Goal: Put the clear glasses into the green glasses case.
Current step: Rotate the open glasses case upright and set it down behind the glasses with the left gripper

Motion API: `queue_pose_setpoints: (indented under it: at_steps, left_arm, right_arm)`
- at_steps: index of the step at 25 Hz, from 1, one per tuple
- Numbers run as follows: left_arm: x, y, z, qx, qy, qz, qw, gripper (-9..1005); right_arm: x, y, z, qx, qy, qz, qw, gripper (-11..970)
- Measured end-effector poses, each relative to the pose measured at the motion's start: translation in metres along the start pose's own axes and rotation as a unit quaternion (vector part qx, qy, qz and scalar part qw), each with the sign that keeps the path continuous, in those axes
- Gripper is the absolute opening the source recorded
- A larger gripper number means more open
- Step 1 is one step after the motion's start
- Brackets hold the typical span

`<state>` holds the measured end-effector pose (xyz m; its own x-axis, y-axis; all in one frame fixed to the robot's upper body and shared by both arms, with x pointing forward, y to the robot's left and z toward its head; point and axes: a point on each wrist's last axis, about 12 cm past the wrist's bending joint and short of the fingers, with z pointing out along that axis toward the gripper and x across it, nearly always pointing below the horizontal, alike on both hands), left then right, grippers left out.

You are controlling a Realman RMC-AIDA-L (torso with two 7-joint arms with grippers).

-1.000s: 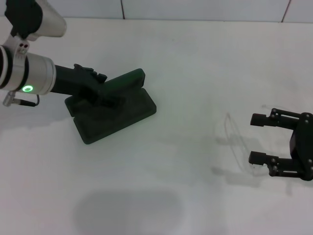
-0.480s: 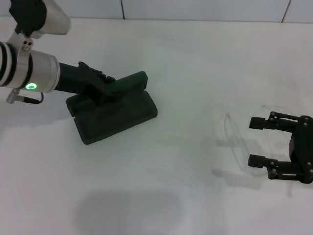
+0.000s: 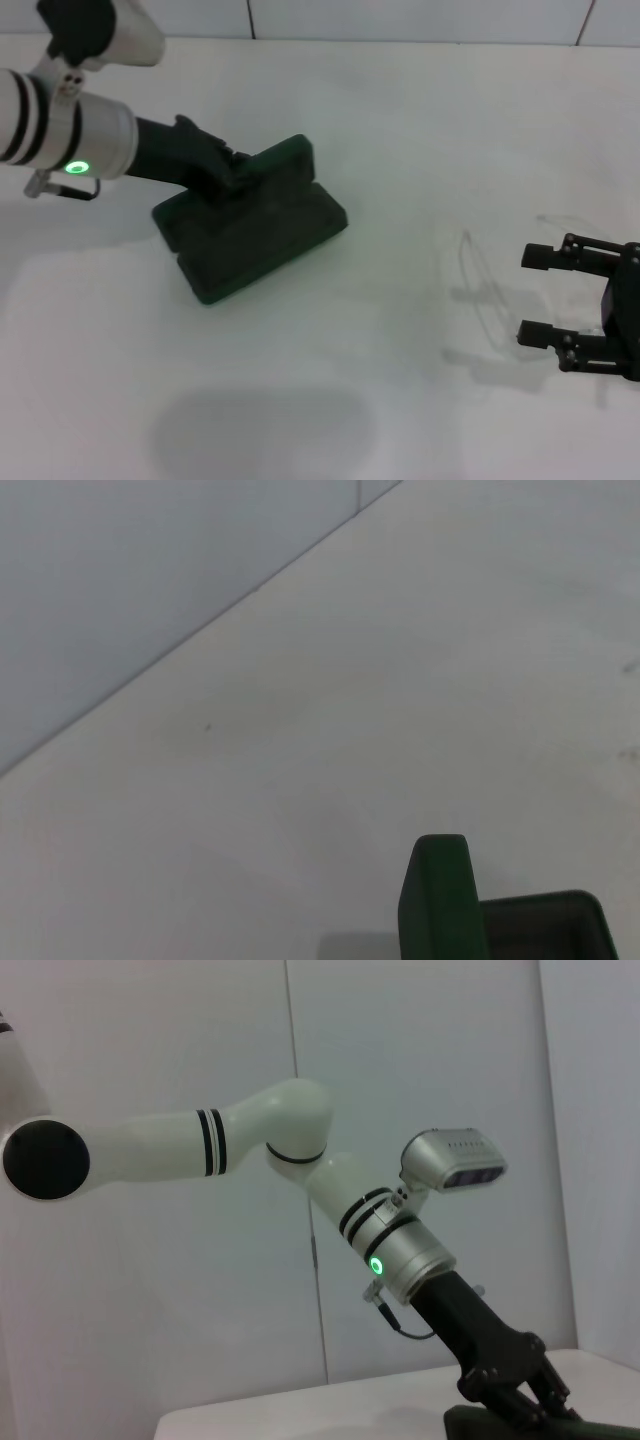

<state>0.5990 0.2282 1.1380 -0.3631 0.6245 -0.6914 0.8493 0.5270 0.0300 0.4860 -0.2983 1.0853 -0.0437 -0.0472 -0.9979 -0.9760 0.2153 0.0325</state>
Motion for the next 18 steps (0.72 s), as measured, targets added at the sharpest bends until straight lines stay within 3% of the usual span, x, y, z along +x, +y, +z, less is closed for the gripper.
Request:
queue_pose_setpoints:
  at_steps: [7, 8, 18]
  left_arm:
    - [-0.03, -0.027, 0.013, 0.038, -0.004, 0.076, 0.996, 211]
    - [-0.044, -0.042, 0.023, 0.055, 0.002, 0.121, 0.991, 212]
    - [-0.075, -0.078, 0.052, 0.072, 0.016, 0.239, 0.968, 221]
  right_arm:
    - [0.002, 0.003, -0.002, 0.003, 0.0, 0.001, 1.0, 678]
    - [0.002, 0.003, -0.002, 0.003, 0.0, 0.001, 1.0, 677]
    - [0.011, 0.018, -0.011, 0.006, 0.001, -0.002, 1.0, 669]
